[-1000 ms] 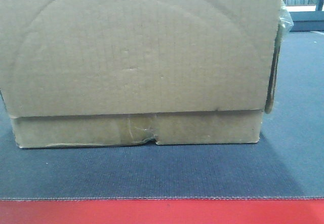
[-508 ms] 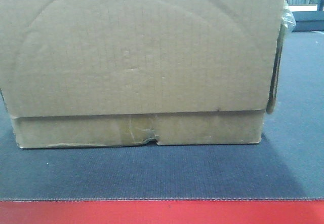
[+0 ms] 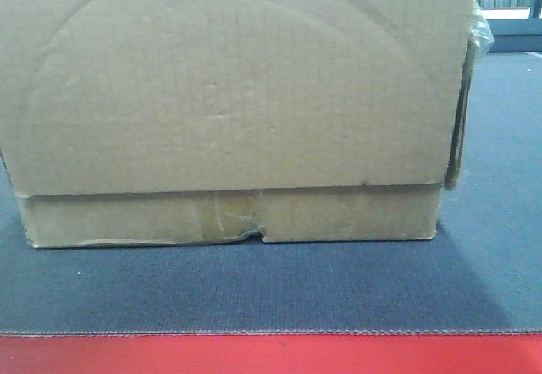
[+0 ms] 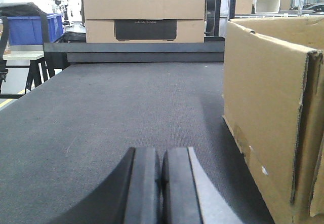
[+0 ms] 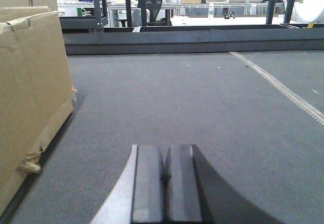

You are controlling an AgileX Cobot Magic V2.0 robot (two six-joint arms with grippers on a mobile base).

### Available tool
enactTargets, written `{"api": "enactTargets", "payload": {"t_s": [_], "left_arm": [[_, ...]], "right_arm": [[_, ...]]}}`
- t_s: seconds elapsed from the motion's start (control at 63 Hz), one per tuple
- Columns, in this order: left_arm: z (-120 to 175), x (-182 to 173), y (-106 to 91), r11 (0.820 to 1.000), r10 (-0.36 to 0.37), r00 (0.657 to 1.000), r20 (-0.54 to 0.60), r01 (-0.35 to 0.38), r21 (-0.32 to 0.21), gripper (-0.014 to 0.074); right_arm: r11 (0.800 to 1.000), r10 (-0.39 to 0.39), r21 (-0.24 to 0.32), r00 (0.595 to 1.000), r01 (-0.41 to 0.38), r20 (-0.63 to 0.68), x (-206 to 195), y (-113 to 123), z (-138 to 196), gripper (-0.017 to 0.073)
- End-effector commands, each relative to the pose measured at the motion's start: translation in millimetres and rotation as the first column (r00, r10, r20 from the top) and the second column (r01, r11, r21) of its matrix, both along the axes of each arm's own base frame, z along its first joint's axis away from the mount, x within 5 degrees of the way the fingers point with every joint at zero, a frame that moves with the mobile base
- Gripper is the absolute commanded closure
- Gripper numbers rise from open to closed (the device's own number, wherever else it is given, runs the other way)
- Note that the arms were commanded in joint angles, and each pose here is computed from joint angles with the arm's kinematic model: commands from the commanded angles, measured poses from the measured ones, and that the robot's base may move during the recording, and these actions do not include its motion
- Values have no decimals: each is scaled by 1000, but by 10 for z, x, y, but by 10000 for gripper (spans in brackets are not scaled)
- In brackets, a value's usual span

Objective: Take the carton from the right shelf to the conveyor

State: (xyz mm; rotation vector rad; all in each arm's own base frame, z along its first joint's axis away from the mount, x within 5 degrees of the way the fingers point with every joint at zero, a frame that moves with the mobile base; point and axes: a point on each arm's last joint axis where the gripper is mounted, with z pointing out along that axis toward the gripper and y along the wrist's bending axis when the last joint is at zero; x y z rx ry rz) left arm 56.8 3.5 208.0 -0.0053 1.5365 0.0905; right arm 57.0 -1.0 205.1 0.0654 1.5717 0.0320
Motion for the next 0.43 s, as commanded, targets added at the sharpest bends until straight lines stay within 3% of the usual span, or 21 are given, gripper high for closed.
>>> {"api": "enactTargets", "payload": {"t_s": [0.0, 0.413], "left_arm": [[26, -5, 1, 1000, 3, 1000, 24, -3, -4, 579], [26, -5, 1, 1000, 3, 1000, 24, -3, -4, 579]], "right_arm": [[1000, 2, -14, 1000, -2, 22, -5, 1, 20, 634], [1000, 2, -14, 1000, -2, 22, -5, 1, 20, 634]]}}
